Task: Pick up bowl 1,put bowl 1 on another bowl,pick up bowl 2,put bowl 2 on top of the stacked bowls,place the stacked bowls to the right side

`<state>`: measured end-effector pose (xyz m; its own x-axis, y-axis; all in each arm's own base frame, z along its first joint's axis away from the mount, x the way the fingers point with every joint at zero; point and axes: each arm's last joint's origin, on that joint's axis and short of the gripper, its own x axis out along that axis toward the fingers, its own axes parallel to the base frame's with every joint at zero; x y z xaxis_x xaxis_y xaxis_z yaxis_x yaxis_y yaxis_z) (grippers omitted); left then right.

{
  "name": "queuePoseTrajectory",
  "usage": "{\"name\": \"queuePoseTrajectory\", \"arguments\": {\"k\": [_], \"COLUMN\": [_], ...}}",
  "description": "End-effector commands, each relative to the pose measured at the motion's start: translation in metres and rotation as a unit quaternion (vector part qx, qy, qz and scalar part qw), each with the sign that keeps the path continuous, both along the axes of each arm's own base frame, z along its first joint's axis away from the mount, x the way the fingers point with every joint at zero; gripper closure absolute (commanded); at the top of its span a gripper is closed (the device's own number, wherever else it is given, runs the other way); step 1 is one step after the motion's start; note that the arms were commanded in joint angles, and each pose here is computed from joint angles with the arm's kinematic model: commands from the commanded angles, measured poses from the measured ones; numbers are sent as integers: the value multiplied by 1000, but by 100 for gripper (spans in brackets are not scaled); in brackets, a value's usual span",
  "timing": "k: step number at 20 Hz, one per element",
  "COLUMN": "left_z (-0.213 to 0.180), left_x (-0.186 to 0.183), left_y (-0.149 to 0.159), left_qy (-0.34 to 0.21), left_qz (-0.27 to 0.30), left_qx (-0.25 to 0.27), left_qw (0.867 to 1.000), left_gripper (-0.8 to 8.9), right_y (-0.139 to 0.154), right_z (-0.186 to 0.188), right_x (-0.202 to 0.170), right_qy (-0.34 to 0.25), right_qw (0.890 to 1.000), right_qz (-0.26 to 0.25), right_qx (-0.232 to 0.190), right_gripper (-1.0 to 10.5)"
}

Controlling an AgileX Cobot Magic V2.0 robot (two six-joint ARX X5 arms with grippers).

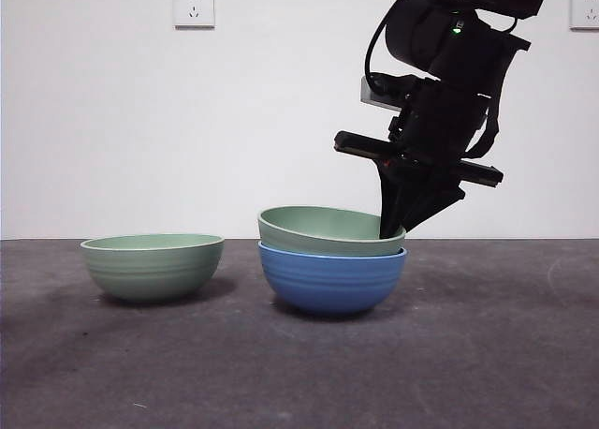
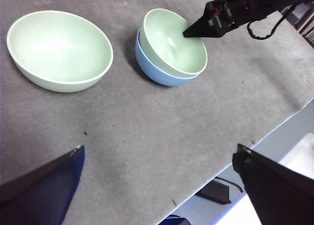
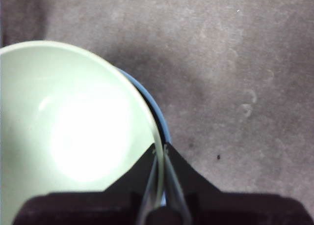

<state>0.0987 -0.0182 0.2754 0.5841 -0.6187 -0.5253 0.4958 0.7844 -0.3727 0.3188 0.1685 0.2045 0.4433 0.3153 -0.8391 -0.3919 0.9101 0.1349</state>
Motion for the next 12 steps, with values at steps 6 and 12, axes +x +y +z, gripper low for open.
{"name": "queuePoseTrajectory", "arguments": {"k": [6, 12], "left_z": [-1, -8], "left_x": [6, 35], "left_y": [0, 1], "left_qy": [8, 22], "left_qz": [11, 23], "left_qx": [11, 21], "left_qw": [1000, 999], "left_gripper": [194, 194], "right_y": [5, -2], "right_z": [4, 71], "right_x": [-5, -20], "right_qy": [-6, -84], "right_qw": [1000, 995], "right_qz": [13, 13], "right_qx": [4, 45], "right_gripper": [721, 721]}}
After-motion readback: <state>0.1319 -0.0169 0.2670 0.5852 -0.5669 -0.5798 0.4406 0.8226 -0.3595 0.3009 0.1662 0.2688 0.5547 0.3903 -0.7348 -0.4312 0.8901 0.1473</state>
